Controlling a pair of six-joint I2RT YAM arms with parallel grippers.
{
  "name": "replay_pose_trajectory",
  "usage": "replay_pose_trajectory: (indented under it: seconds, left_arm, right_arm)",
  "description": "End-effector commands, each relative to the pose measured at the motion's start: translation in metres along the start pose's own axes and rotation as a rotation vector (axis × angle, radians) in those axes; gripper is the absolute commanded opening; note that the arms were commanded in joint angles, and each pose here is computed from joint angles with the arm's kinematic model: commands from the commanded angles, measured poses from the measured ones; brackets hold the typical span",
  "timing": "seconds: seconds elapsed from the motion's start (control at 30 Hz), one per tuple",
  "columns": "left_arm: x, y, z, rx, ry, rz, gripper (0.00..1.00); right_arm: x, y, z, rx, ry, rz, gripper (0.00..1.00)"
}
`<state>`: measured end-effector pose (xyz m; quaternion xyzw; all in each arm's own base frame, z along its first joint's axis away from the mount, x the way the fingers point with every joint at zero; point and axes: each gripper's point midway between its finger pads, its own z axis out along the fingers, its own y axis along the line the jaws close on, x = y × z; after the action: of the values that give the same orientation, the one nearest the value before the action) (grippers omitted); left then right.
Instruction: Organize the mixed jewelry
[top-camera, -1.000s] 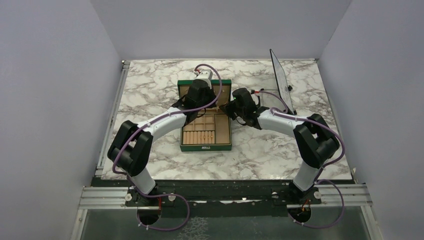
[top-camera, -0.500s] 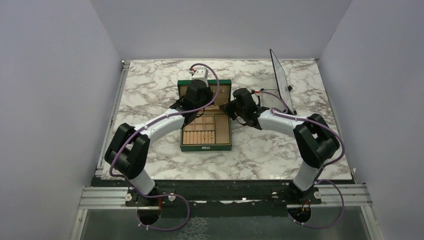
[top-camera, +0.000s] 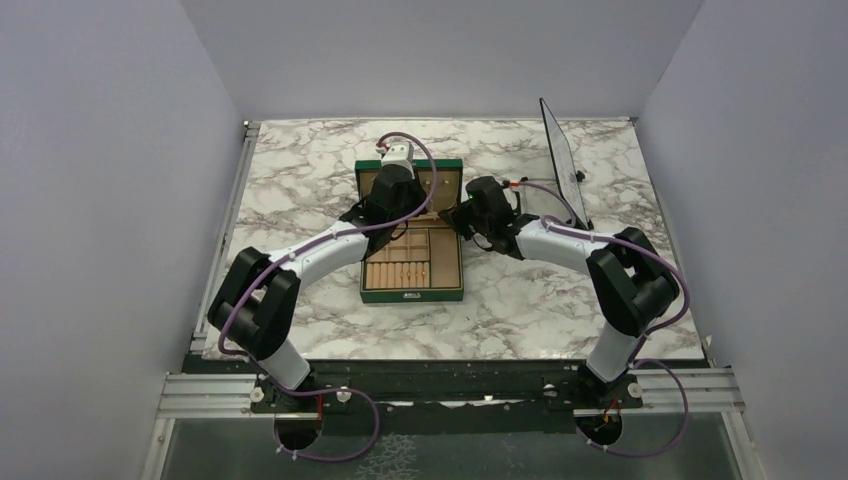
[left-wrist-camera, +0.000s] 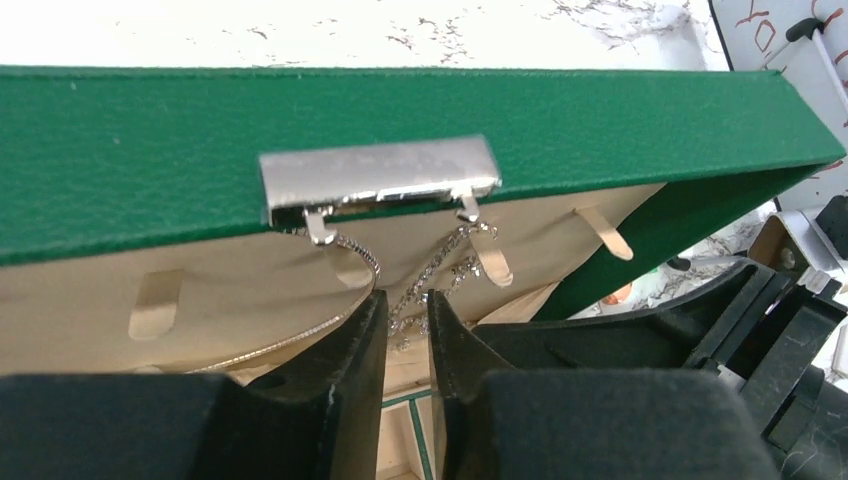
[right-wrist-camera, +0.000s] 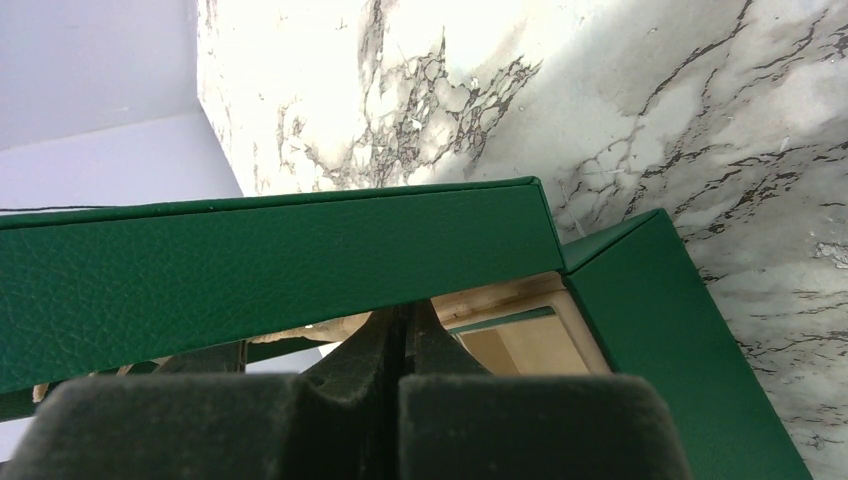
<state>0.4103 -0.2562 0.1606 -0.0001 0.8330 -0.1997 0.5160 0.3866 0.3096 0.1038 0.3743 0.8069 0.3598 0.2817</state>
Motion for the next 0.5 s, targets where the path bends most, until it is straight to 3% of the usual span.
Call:
replay_pose_trajectory:
  seconds: [0.0,0.23,0.47]
  left_arm:
    - [-0.005,-0.001,-0.012,0.012,-0.006,-0.012,0.25]
    - [-0.001,-0.004,-0.026,0.042,0.014,-0.028,0.51]
    - [0.017,-0.023,-0.040,0.165,0.100,-0.057,0.58]
  right_arm:
    - [0.017,-0.024,-0.007,0.070,0.076,-0.019,0.01]
    - [0.016,-0.024,-0.008,0.069,0.077,-0.019,0.01]
    - [0.017,-0.025,-0.007,0.070,0.082,-0.014,0.01]
